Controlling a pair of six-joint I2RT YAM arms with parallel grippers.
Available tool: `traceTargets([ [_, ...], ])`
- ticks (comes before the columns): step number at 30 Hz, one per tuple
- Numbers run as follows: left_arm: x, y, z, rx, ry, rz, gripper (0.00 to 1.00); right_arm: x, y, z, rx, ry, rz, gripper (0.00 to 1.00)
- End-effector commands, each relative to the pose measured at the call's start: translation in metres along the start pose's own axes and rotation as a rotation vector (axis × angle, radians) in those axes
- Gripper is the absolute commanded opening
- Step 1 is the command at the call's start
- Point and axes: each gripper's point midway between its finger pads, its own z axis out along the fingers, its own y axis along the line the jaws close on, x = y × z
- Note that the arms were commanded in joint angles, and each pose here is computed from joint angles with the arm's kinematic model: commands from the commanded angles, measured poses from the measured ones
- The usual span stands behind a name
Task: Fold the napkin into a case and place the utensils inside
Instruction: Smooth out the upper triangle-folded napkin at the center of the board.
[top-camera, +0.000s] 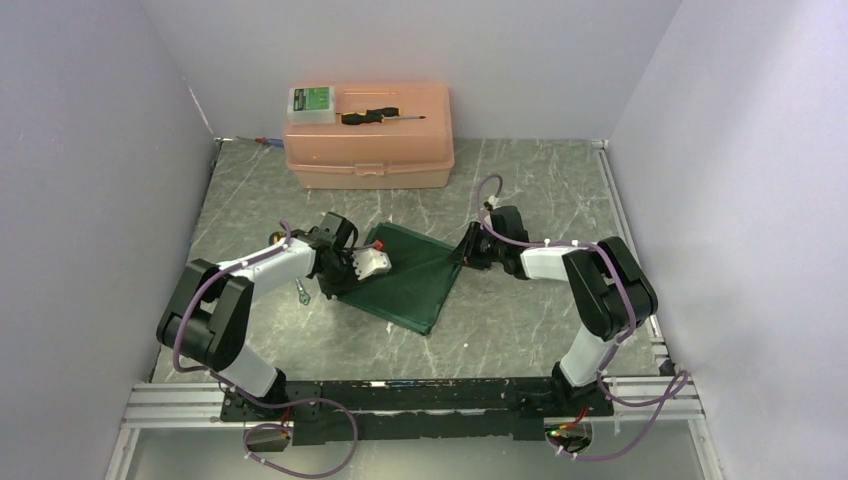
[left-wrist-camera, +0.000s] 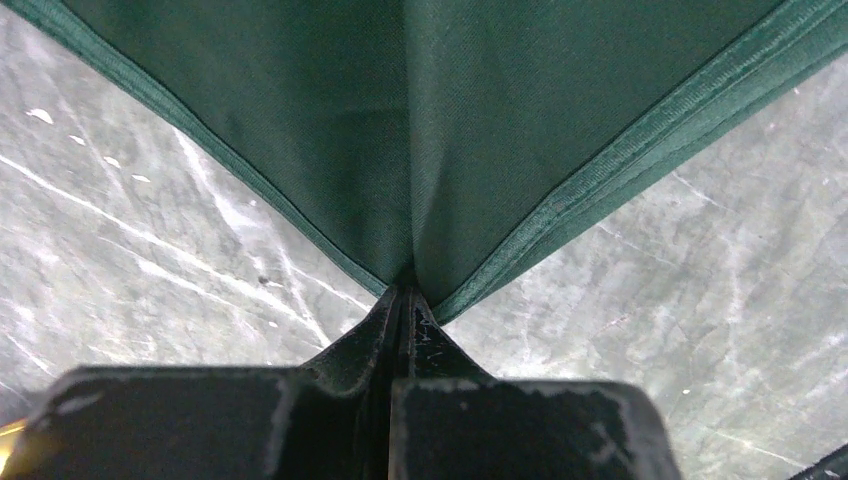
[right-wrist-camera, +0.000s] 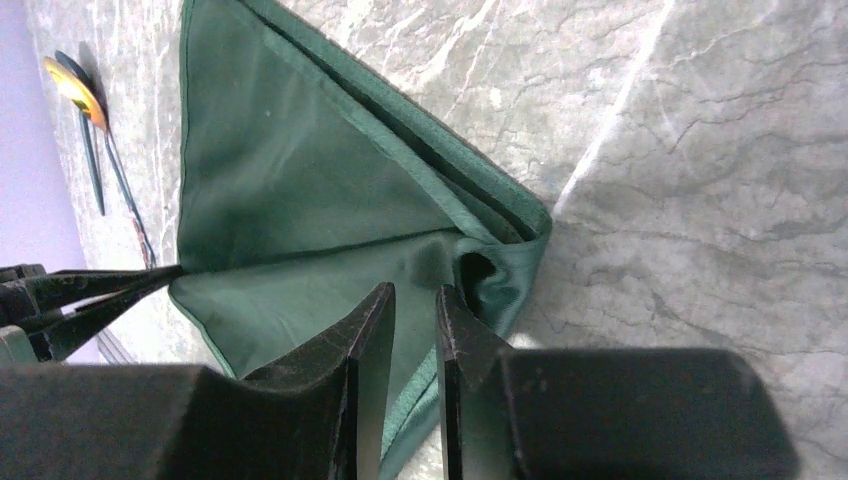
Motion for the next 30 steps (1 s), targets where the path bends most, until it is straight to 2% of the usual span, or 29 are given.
traceTargets([
  [1, 0.017, -0.018, -0.006, 0.056, 0.052, 0.027, 0.03, -0.018, 0.010, -0.003, -0.047, -0.045, 0.006, 0.25],
  [10, 0.012, -0.012, 0.000, 0.029, 0.032, 0.038, 0.04, -0.030, 0.022, -0.006, -0.153, -0.035, 0.067, 0.26],
  [15, 0.001, 0.005, 0.002, -0.045, 0.008, 0.045, 0.13, -0.014, 0.006, -0.003, -0.117, -0.008, 0.082, 0.24],
  [19, 0.000, 0.008, -0.001, -0.040, 0.020, 0.057, 0.27, 0.003, -0.014, -0.004, -0.056, 0.019, 0.091, 0.19],
  [21, 0.000, 0.002, -0.006, 0.002, 0.030, 0.066, 0.37, 0.004, -0.013, -0.011, -0.053, 0.015, 0.083, 0.18],
  [22, 0.001, -0.003, -0.010, 0.030, 0.034, 0.082, 0.46, 0.000, -0.009, -0.016, -0.057, 0.001, 0.070, 0.18],
  [24, 0.000, -0.016, -0.020, 0.107, 0.029, 0.109, 0.70, -0.010, 0.003, -0.027, -0.072, -0.026, 0.041, 0.18],
  [25, -0.002, -0.022, -0.026, 0.141, 0.021, 0.124, 0.74, -0.019, 0.012, -0.033, -0.083, -0.048, 0.022, 0.19],
  [30, -0.023, -0.019, -0.048, 0.181, -0.026, 0.120, 0.75, -0.046, 0.037, -0.045, -0.114, -0.099, -0.021, 0.20],
])
